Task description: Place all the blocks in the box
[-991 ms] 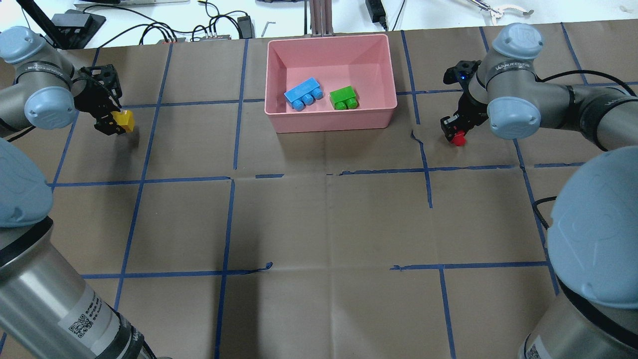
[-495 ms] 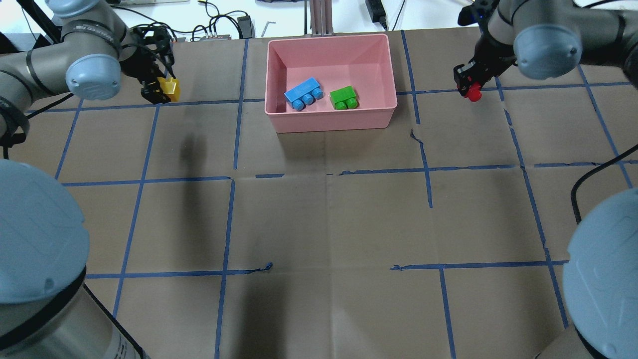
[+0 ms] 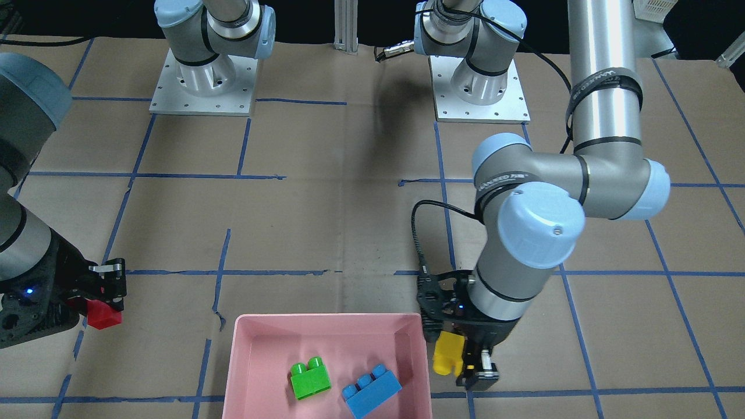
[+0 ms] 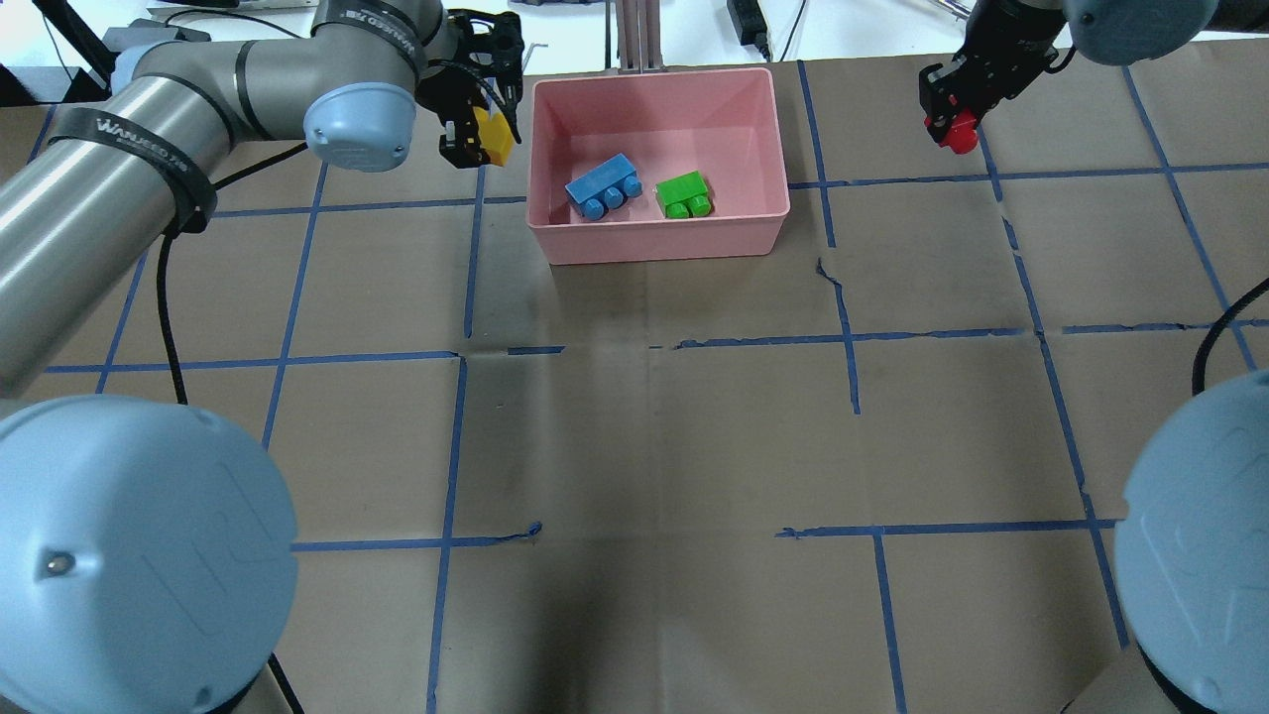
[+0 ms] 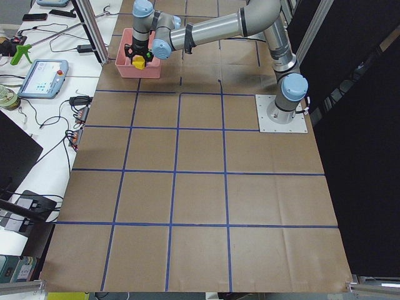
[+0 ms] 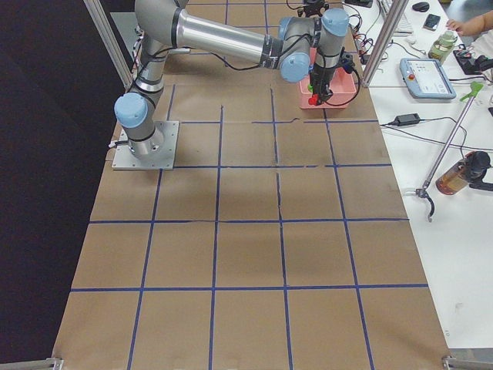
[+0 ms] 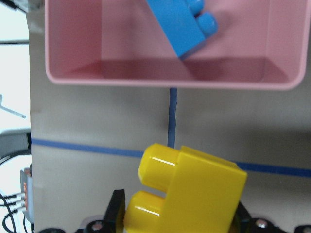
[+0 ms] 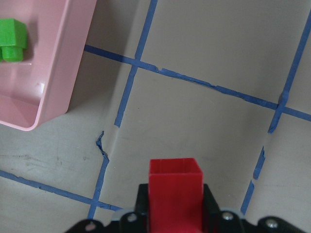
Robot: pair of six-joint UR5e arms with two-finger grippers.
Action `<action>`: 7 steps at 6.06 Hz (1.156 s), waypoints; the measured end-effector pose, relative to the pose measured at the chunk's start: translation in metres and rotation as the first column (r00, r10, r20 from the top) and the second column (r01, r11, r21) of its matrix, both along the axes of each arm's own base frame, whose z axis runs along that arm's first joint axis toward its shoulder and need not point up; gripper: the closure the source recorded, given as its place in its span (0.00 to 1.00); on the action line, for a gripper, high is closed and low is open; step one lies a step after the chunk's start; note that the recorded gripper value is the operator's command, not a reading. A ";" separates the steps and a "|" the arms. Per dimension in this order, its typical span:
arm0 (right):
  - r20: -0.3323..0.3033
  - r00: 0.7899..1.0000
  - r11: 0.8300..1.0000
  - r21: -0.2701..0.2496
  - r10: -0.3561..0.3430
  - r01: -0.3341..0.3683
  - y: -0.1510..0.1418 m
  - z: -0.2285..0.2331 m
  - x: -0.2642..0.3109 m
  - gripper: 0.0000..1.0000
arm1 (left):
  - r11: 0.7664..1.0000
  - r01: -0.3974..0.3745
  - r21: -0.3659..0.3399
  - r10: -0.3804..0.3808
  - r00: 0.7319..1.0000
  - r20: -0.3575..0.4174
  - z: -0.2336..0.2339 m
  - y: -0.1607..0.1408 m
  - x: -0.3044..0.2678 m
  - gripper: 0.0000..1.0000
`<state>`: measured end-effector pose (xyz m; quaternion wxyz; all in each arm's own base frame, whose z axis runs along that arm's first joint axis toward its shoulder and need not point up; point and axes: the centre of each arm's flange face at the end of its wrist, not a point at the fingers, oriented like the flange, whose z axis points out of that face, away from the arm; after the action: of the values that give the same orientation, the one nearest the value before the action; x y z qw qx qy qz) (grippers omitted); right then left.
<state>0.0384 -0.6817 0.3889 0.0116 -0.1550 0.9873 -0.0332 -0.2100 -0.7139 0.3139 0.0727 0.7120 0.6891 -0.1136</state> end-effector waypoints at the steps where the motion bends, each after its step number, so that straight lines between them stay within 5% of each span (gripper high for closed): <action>1: 0.000 1.000 1.000 0.004 0.000 0.000 0.000 -0.001 0.000 0.80 | 0.999 0.037 0.008 -0.037 0.999 -0.006 -0.024 0.000 -0.039 0.01; 4: -0.001 1.000 1.000 0.003 -0.001 0.001 -0.001 -0.001 0.000 0.80 | 1.000 0.028 0.002 -0.028 1.000 -0.005 -0.017 0.005 -0.050 0.01; 7: 0.008 0.998 0.998 -0.016 -0.059 0.059 -0.008 0.000 0.047 0.80 | 0.991 -0.099 0.085 0.097 0.995 0.027 0.018 0.032 0.032 0.01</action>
<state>0.0858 -0.6900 0.3890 0.0132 -0.1259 0.9911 -0.0420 -0.1777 -0.6824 0.3321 0.0550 0.6811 0.7265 -0.0720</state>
